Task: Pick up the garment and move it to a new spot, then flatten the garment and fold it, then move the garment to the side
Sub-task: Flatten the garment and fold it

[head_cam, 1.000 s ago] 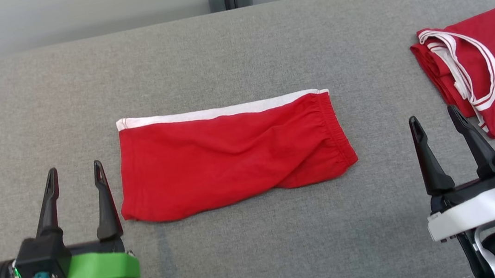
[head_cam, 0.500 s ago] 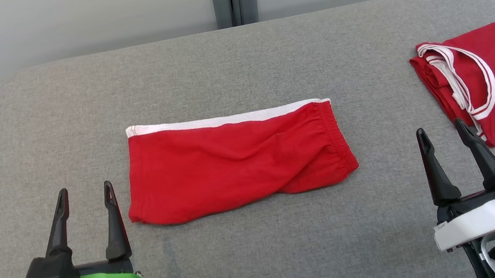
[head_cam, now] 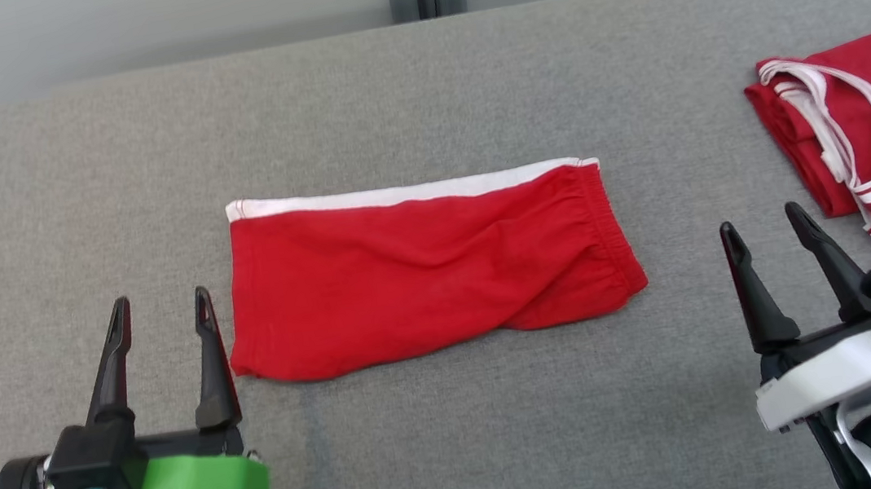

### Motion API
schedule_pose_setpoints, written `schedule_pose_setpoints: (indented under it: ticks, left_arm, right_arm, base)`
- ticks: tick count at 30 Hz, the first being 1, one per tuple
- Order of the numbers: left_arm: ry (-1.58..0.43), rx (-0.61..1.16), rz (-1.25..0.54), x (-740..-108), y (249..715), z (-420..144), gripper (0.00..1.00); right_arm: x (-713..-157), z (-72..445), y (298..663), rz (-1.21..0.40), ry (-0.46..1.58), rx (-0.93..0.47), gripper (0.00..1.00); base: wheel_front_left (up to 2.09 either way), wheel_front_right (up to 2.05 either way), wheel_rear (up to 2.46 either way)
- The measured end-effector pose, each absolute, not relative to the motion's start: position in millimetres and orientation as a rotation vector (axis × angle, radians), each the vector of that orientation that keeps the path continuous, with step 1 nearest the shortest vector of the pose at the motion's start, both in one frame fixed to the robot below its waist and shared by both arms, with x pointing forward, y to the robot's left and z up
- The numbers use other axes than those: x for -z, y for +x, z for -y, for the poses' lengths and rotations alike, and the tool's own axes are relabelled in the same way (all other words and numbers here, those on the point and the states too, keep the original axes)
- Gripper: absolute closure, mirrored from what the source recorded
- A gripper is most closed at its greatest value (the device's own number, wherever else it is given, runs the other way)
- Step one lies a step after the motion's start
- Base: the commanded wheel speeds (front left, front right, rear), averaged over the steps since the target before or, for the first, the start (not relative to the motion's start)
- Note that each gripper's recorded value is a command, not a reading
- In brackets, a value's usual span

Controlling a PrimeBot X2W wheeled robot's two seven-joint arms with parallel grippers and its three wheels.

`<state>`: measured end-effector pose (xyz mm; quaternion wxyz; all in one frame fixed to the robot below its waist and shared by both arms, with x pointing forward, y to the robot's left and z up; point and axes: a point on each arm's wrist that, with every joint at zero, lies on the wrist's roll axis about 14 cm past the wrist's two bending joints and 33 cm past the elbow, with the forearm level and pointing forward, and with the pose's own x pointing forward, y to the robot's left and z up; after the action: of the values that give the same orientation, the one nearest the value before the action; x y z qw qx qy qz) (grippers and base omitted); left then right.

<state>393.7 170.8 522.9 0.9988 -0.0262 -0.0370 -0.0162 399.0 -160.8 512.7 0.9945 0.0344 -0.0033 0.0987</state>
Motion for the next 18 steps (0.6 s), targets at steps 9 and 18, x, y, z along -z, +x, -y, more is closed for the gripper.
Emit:
schedule_pose_setpoints:
  ticks: [9, 18]
  left_arm:
    - [-0.07, 0.062, 0.073, -512.3, 424.3, -161.7, 0.0]
    - [-0.056, 0.044, 0.025, -488.9, 436.1, -168.7, 0.0]
  right_arm:
    - [-452.6, 108.3, 441.2, -0.158, 0.097, -0.345, 0.0]
    - [-382.7, 88.3, 462.6, -0.325, 0.131, -0.368, 0.0]
  base:
    - [0.0, 0.0, 0.0]
    - [0.0, 0.0, 0.0]
